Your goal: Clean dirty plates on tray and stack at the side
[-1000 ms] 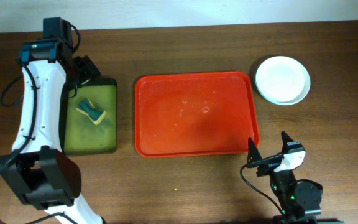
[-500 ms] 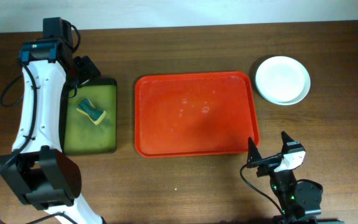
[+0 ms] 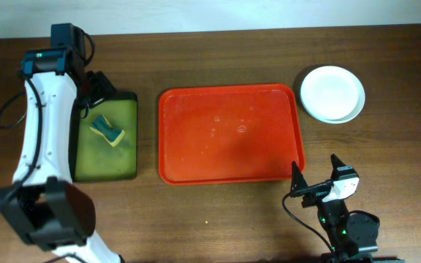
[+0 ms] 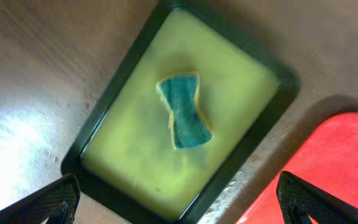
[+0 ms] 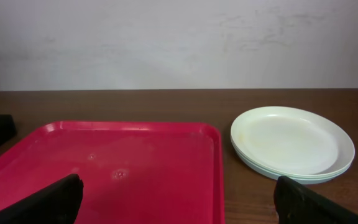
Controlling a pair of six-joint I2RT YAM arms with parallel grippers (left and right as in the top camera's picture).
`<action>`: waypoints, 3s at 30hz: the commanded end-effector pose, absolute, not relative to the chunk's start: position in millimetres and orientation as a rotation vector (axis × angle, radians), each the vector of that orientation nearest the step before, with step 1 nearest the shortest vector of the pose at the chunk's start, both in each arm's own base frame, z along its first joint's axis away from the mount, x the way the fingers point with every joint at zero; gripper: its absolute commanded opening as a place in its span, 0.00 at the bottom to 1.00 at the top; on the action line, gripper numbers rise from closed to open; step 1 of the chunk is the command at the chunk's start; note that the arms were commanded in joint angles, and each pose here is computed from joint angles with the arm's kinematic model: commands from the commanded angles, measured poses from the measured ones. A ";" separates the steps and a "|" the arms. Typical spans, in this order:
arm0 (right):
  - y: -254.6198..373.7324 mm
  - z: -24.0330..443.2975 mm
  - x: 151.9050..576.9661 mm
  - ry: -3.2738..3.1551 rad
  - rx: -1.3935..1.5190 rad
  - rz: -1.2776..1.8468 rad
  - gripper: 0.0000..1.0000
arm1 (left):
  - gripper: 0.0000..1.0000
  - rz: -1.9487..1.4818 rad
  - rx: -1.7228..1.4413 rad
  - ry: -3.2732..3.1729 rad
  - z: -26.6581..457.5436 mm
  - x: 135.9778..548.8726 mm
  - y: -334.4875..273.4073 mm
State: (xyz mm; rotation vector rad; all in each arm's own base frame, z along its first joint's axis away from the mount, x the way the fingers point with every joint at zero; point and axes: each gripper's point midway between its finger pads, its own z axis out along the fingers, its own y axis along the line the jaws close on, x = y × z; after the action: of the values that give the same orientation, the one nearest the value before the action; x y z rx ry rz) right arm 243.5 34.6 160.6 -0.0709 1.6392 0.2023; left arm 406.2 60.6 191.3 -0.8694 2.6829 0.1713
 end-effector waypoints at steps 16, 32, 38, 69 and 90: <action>33.9 158.0 243.6 1.642 -0.064 0.197 0.99 | 0.99 0.036 -0.041 1.964 247.1 267.7 -0.4; 33.9 157.9 243.6 1.642 -0.064 0.197 0.99 | 0.99 0.110 -0.088 1.438 207.7 243.2 23.4; 33.9 157.9 243.6 1.642 -0.064 0.197 0.99 | 0.99 0.113 -0.076 1.642 157.9 244.8 22.3; 33.9 157.9 243.6 1.642 -0.064 0.197 0.99 | 0.99 0.106 0.004 1.651 156.6 245.5 13.1; 33.9 157.9 243.6 1.642 -0.064 0.197 0.99 | 0.99 0.106 0.004 1.650 156.6 245.5 13.1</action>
State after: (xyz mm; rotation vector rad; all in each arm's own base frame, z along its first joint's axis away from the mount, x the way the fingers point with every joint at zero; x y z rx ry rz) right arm 243.7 33.4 160.9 -0.0648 1.6378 0.1969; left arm 245.6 14.1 157.6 -0.0145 1.6492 0.1015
